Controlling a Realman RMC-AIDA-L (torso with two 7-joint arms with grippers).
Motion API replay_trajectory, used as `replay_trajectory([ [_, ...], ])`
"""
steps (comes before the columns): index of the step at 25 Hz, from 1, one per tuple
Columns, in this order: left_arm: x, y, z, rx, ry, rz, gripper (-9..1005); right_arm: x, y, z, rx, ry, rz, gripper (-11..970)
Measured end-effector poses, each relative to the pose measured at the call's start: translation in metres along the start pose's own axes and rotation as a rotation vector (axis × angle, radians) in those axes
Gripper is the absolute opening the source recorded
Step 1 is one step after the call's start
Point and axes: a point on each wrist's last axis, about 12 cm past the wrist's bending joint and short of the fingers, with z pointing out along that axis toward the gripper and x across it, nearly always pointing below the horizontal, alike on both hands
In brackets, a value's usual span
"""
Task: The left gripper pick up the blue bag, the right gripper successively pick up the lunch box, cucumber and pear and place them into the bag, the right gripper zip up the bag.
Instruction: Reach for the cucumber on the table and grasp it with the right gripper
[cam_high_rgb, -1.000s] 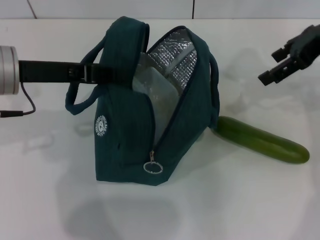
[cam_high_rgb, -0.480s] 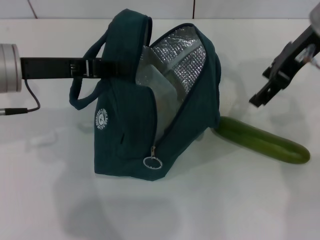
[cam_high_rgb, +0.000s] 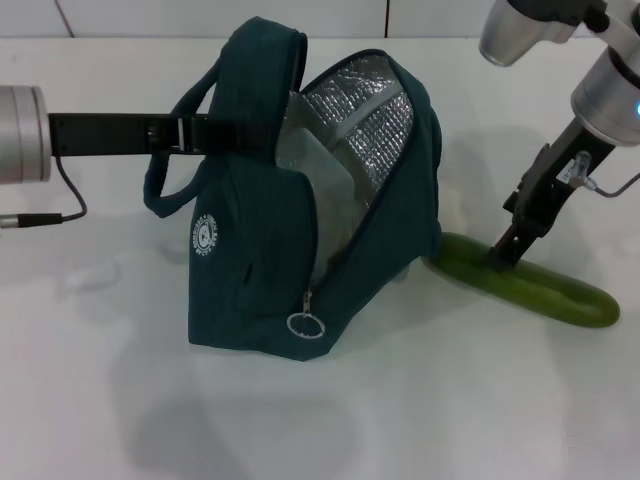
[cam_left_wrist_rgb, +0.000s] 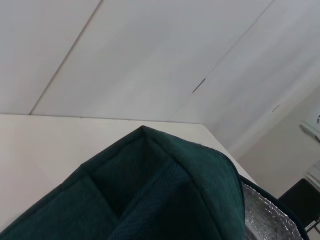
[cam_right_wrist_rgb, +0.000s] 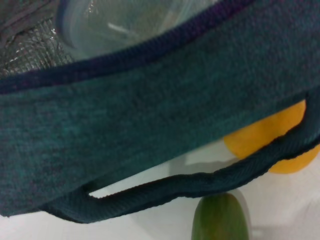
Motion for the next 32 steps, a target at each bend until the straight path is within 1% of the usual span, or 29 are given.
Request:
replay_trajectory([
  [14, -0.003, -0.001, 0.003, 0.01, 0.0, 0.005, 40, 0.001, 0.0, 0.003, -0.015, -0.015, 0.005, 874],
  [22, -0.003, -0.001, 0.003, 0.011, 0.001, 0.009, 40, 0.002, 0.001, 0.012, -0.052, 0.006, 0.018, 872],
  [32, -0.004, -0.001, 0.004, 0.012, 0.002, 0.014, 40, 0.005, 0.0, 0.021, -0.038, 0.039, 0.014, 869],
])
